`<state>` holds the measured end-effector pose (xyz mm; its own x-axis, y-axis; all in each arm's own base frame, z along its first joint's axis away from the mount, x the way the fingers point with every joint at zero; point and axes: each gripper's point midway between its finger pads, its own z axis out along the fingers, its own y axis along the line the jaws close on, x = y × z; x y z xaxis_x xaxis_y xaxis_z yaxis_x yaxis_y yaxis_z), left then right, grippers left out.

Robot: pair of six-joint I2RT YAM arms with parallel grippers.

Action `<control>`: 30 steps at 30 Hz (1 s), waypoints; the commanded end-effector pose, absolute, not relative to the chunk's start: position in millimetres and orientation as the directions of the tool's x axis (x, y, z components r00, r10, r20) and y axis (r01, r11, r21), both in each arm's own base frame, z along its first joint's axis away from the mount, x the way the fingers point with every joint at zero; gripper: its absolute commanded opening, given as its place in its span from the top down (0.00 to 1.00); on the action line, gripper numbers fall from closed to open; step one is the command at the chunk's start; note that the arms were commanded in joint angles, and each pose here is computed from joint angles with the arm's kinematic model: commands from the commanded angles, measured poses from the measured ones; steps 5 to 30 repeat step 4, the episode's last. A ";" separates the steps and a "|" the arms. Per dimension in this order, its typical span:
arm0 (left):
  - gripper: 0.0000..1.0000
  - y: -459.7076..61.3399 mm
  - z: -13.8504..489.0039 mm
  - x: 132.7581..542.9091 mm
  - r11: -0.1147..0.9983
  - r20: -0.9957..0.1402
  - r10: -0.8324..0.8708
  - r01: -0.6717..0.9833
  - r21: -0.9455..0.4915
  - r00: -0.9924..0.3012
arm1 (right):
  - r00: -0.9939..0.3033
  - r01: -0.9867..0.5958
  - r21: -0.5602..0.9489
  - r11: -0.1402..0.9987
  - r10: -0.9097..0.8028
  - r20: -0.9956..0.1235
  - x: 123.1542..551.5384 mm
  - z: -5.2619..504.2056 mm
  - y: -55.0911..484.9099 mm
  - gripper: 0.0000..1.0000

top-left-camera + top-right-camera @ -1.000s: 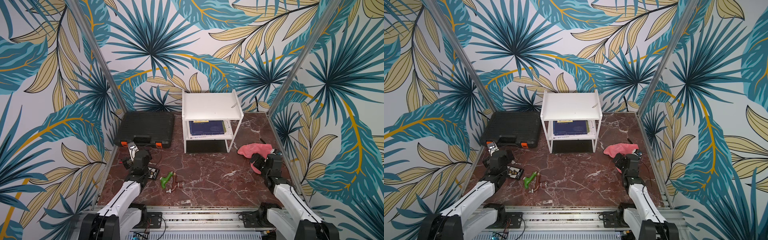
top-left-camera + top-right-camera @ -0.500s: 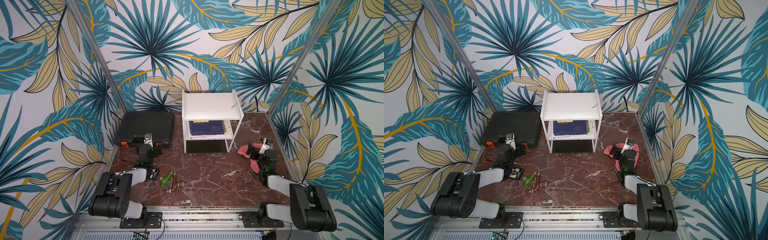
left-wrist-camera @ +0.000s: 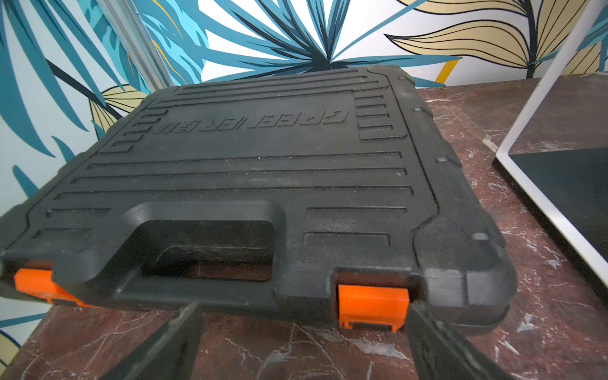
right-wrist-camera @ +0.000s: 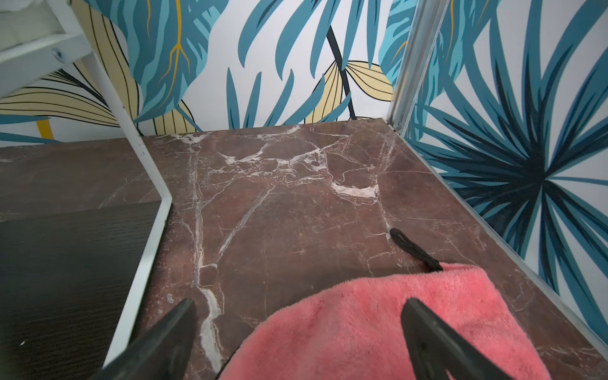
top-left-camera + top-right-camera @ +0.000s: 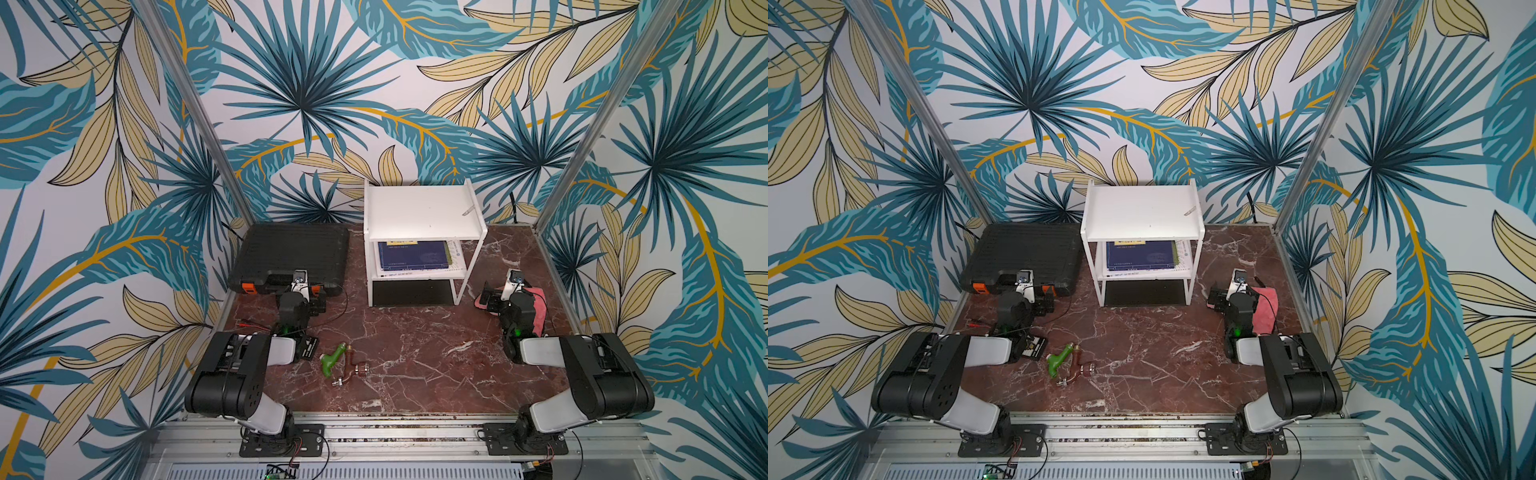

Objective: Wipe the bookshelf clean with a cloth
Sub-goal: Reset both arms

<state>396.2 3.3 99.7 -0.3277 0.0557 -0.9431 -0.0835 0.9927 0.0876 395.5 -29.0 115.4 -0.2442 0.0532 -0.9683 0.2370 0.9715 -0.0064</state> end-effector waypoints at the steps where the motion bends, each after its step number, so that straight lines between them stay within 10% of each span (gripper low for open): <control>1: 0.00 2.5 114.8 402.2 0.992 -0.957 0.061 -0.085 0.089 -0.285 | -0.260 0.258 -0.033 0.965 0.036 -0.965 392.3 112.8 -32.9 0.01; 30: 0.00 -0.6 114.7 402.9 0.994 -0.955 0.070 -0.065 0.092 -0.287 | -0.262 0.258 -0.034 0.965 0.036 -0.964 392.1 112.5 -33.0 0.00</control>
